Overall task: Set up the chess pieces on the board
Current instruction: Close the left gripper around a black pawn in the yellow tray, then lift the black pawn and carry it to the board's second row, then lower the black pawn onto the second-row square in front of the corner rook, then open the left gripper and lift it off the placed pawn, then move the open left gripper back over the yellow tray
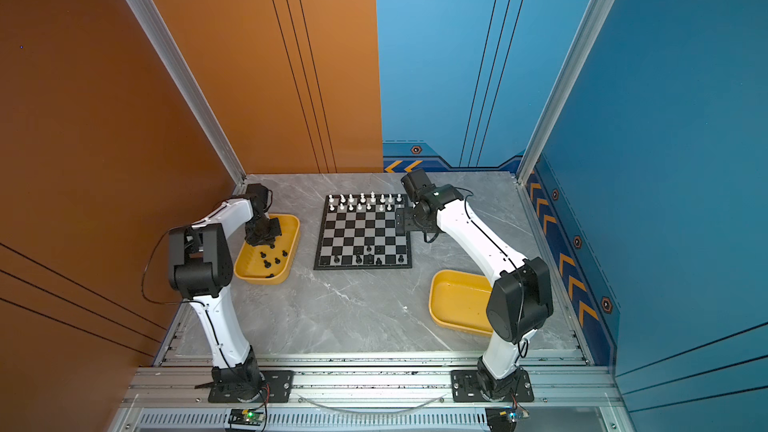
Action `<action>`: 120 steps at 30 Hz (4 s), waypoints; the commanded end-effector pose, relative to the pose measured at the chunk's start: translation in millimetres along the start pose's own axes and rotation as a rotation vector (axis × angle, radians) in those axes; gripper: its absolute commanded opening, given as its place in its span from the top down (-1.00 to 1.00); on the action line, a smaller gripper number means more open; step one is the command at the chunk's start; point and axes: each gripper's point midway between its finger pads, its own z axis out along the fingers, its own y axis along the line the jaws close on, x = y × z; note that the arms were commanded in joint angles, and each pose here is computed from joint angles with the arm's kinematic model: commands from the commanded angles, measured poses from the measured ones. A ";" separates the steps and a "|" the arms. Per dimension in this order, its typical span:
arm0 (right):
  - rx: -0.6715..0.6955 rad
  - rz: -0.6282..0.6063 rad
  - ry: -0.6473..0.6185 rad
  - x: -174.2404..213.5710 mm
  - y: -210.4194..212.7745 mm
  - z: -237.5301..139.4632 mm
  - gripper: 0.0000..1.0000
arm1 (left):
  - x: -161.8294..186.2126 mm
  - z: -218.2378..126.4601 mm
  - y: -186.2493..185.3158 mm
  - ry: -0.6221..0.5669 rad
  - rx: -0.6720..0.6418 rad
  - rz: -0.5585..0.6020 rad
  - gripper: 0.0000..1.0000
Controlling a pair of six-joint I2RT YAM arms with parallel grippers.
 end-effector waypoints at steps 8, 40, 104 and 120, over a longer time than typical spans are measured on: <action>0.017 -0.002 -0.019 0.2 -5.7 -13.9 -0.99 | -0.1 -28.7 -7.7 -0.025 0.043 0.002 0.86; 0.004 0.005 -0.021 36.7 -29.0 -34.6 -0.99 | 70.8 -96.6 -156.3 -0.079 0.188 0.189 0.83; -0.035 0.019 -0.005 28.7 -28.9 -24.6 -0.99 | 68.0 -90.1 -17.6 -0.091 0.068 -0.037 0.25; -0.057 0.014 -0.003 24.3 -10.3 -23.4 -0.99 | 62.8 -35.7 -29.2 -0.004 0.053 0.015 0.31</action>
